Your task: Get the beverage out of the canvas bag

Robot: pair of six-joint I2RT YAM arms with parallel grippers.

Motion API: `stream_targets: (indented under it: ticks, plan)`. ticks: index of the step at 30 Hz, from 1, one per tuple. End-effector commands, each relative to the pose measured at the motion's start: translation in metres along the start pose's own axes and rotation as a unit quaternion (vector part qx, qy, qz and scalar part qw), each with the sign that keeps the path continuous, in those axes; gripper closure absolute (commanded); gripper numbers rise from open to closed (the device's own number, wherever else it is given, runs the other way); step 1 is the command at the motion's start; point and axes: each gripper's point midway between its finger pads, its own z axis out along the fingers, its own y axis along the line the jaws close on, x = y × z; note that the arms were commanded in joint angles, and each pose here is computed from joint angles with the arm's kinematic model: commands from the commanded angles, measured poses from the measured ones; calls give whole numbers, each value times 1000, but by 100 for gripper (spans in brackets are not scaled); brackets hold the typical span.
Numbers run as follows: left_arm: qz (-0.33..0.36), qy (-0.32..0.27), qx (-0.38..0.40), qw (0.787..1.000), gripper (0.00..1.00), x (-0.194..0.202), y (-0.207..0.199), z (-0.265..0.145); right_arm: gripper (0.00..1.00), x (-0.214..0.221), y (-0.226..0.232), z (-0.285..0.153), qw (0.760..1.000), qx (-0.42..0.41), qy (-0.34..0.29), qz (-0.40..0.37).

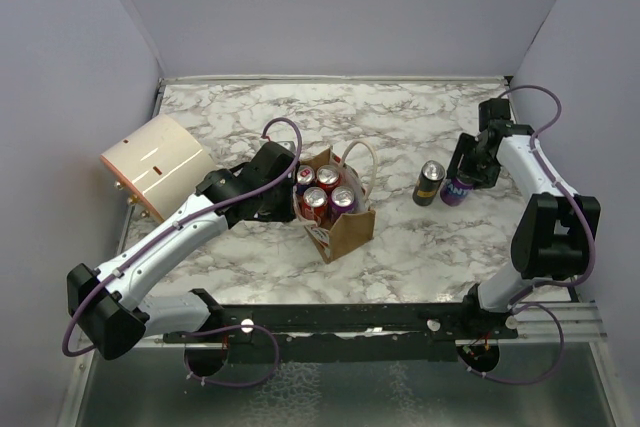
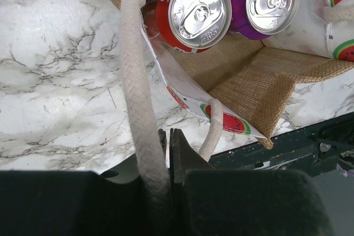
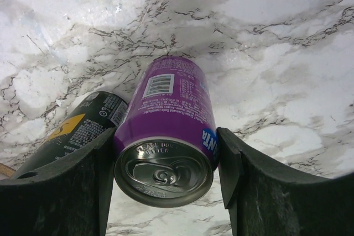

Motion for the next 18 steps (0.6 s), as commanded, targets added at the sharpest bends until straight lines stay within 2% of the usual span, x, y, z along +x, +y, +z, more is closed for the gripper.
stream_targets:
  ticks: [1,7,12,18]
  plan:
    - [-1,-6,14,1000,89,-7,-7,-3,37,-28,11,-15,999,-25,-47,-10]
    - [5,-3,15,1000,89,-6,-7,-4,22,-35,8,-34,997,-20,-71,-17]
    - [9,1,17,1000,89,-4,-7,-5,18,-33,5,-46,996,-21,-80,-21]
    - [11,2,20,1000,89,-1,-6,-6,18,-36,18,-96,988,-77,-126,-46]
